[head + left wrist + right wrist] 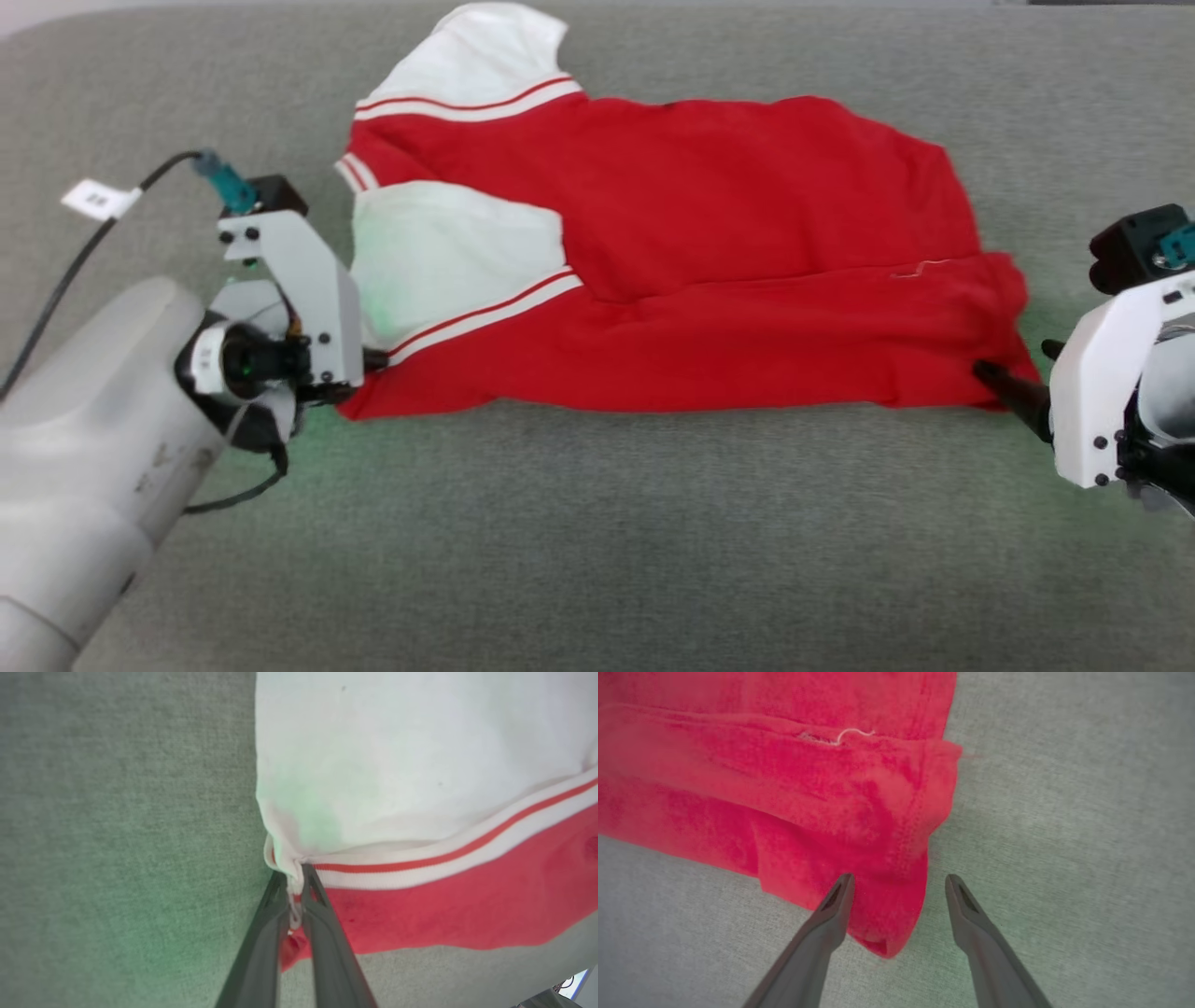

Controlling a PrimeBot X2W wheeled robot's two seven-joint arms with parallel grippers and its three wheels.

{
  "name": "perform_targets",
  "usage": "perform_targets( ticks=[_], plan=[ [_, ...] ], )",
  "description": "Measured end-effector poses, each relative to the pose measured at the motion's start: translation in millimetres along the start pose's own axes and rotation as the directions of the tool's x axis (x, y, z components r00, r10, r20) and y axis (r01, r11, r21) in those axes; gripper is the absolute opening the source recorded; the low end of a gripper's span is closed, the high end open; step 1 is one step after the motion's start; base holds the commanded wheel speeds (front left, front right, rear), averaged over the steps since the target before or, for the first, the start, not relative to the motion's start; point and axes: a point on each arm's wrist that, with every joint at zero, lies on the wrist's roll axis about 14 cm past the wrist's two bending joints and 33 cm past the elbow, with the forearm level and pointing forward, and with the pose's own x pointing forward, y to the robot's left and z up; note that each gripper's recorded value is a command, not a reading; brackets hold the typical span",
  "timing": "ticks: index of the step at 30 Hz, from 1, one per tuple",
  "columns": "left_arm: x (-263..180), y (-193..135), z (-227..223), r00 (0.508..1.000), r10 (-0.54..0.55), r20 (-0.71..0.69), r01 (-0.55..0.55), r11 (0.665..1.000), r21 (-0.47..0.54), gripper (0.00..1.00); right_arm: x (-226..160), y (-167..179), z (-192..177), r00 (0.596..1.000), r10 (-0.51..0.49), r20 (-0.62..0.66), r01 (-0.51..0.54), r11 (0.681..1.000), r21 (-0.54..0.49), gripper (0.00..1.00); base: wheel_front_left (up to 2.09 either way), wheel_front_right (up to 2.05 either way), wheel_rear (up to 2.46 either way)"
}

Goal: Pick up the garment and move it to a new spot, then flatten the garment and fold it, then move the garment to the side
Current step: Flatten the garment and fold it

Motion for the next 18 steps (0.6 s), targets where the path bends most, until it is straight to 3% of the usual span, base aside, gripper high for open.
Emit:
perform_targets(
  ticks=[11,12,13,18],
  plan=[
    [4.7,8.8,0.0,1.0,-0.014,0.011,0.014,1.0,-0.022,0.0,35.0,15.6,-15.2,0.982,0.045,-0.186,-0.045,0.999,0.009,1.0,0.0,0.0,0.0],
    [4.7,8.9,0.1,1.0,-0.015,0.012,0.015,1.0,-0.025,0.0,36.3,15.6,-17.4,0.978,0.045,-0.202,-0.044,0.999,0.009,0.59,0.0,0.0,0.0],
    [4.7,9.0,-0.1,1.0,-0.015,0.013,0.016,1.0,-0.027,0.0,37.1,15.9,-17.6,0.977,0.043,-0.211,-0.043,0.999,0.005,0.0,0.0,0.0,0.0],
    [2.9,9.9,0.1,1.0,-0.016,0.019,0.016,0.999,-0.031,0.0,38.5,10.4,-17.6,0.975,0.024,-0.219,-0.021,1.0,0.018,0.0,0.0,0.0,0.0]
  ],
)
